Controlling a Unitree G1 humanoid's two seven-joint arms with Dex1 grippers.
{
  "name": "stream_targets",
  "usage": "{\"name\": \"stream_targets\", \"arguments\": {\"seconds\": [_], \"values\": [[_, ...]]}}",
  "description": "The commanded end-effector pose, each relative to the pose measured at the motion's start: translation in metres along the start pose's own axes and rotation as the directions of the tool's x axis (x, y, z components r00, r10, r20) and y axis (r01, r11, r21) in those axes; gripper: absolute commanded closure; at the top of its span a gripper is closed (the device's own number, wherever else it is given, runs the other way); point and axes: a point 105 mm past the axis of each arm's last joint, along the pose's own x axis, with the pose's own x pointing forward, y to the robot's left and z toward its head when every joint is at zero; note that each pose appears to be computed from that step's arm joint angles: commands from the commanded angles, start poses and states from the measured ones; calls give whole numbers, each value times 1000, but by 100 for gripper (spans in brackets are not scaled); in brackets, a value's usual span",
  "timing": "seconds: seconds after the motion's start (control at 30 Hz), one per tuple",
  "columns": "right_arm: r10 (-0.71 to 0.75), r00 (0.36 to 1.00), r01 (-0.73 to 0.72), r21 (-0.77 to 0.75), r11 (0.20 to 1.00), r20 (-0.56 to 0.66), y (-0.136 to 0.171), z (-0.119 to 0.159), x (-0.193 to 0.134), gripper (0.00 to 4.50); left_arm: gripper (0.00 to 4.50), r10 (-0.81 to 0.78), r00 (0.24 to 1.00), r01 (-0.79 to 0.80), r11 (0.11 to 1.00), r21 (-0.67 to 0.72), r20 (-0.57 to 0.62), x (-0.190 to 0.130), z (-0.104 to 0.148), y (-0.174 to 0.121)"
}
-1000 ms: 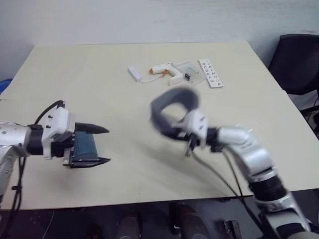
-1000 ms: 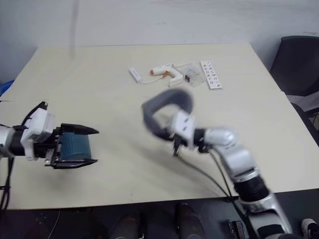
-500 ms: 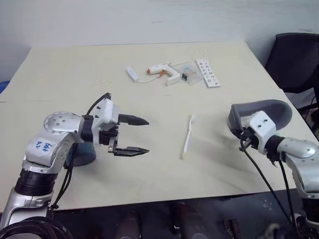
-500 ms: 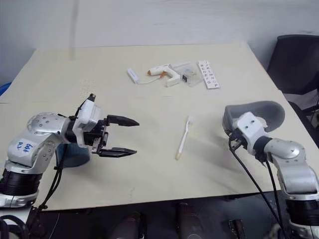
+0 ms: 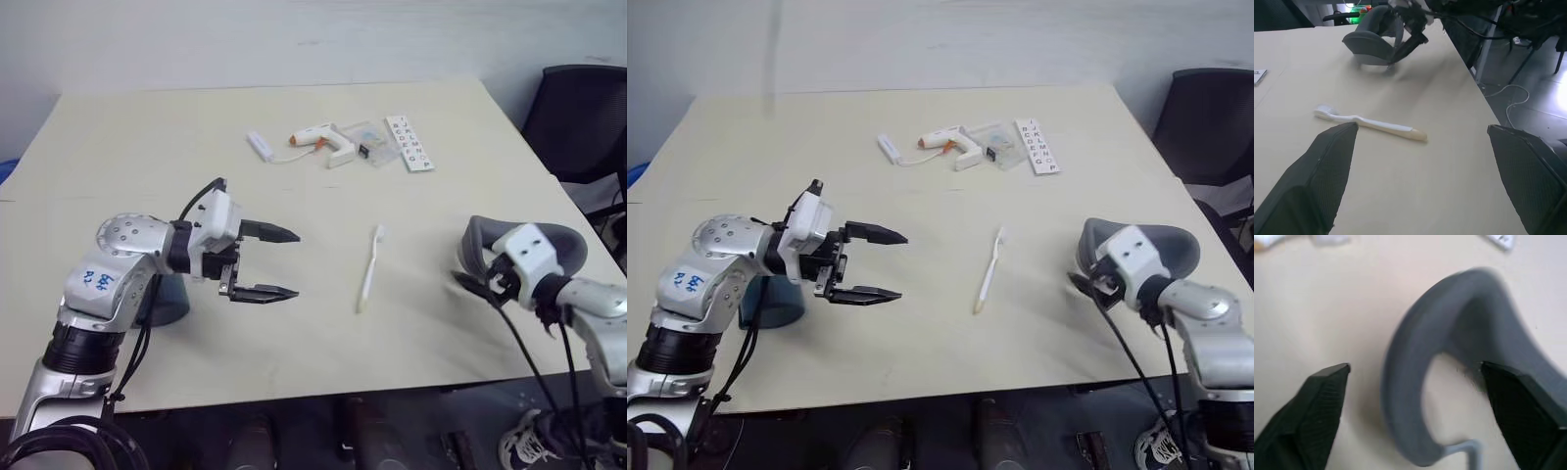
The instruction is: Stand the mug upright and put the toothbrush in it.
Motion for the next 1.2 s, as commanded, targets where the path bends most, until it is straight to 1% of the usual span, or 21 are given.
{"name": "stream_targets", "arguments": {"seconds": [0.03,0.1,0.17,0.27,0.3,0.33,0.4,0.47,0.53,0.6,0.63,0.7,0.83,0.87,0.97,1.07,1.2], "values": [[114,990,-108,-75,991,81,-5,39,-17,2,0,101,995,-102,995,23,11,-25,20,-5],[205,971,-192,-104,976,127,-1,60,-21,2,0,173,985,-173,985,-14,7,-40,23,-11],[364,900,-352,-94,931,239,19,96,-23,2,0,299,954,-297,950,-100,-2,-64,26,-18],[533,785,-533,-95,841,314,48,124,-27,2,0,445,895,-443,875,-194,-34,-90,26,-27],[609,725,-609,-114,785,321,64,129,-27,2,0,543,836,-546,805,-232,-80,-108,18,-30],[662,678,-661,-129,739,320,77,132,-27,2,0,615,778,-625,736,-260,-129,-124,12,-36],[717,625,-714,-146,685,309,90,134,-27,2,0,693,691,-719,627,-300,-204,-148,0,-51],[743,597,-740,-149,655,302,97,133,-25,2,0,733,629,-770,541,-338,-259,-165,-9,-68],[771,565,-768,-153,621,295,103,133,-19,2,0,799,514,-836,385,-390,-313,-191,-21,-87],[796,530,-790,-171,589,292,107,135,-16,2,0,856,379,-882,220,-417,-351,-217,-31,-94],[802,520,-795,-176,580,294,108,137,-16,2,0,869,333,-888,160,-431,-365,-226,-34,-95],[807,509,-799,-183,572,298,109,139,-14,2,0,869,272,-893,67,-446,-414,-237,-44,-98],[806,508,-798,-186,573,302,111,139,-12,2,0,813,195,-904,-69,-423,-549,-250,-68,-98],[806,508,-798,-186,573,304,112,139,-12,2,0,797,181,-907,-91,-411,-576,-252,-73,-97],[804,506,-798,-183,574,312,113,138,-16,2,0,770,195,-900,-106,-424,-607,-247,-86,-85],[794,518,-790,-179,587,317,113,138,-19,2,0,745,220,-882,-123,-455,-629,-241,-99,-71],[786,530,-782,-176,598,316,114,137,-24,2,0,703,296,-860,-99,-501,-647,-226,-111,-59]]}}
